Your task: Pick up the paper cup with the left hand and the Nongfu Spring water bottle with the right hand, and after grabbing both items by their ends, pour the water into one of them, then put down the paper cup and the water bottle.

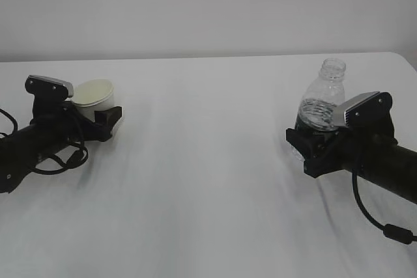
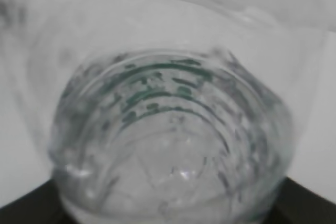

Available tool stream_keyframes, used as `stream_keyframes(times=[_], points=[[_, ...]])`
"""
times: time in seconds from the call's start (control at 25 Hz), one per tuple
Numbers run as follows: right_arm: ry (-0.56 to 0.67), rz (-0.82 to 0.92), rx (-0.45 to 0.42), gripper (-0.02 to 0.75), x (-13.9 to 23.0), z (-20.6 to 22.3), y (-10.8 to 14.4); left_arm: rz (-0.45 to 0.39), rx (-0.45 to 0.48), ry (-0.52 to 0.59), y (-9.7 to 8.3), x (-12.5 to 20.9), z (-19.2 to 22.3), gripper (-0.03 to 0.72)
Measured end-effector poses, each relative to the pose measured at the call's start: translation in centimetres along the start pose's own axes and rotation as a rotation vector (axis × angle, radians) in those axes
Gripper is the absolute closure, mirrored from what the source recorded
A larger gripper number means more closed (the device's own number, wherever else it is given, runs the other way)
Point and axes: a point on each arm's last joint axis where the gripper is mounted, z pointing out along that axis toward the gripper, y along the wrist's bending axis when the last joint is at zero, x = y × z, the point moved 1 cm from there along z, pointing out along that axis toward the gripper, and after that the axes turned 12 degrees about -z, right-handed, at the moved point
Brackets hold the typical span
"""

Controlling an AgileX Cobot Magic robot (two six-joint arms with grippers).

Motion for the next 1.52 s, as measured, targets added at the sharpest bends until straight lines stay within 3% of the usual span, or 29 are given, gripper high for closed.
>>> stream_keyframes(times=[0.24, 0.76, 1.2, 1.52], points=[[0.0, 0.0, 0.0, 0.274, 0.0, 0.0, 0.0, 0.0, 0.001, -0.004, 0.0, 0.0, 0.0, 0.12], [0.0, 0.0, 0.0, 0.274, 0.0, 0.0, 0.0, 0.012, 0.027, -0.001, -0.3, 0.0, 0.0, 0.26], [0.0, -0.004, 0.0, 0.274, 0.0, 0.0, 0.0, 0.059, 0.131, 0.016, -1.3, 0.1, -0.1, 0.27], [0.0, -0.01, 0.0, 0.274, 0.0, 0.0, 0.0, 0.078, 0.245, 0.002, -2.9, -1.9, -0.6, 0.271]])
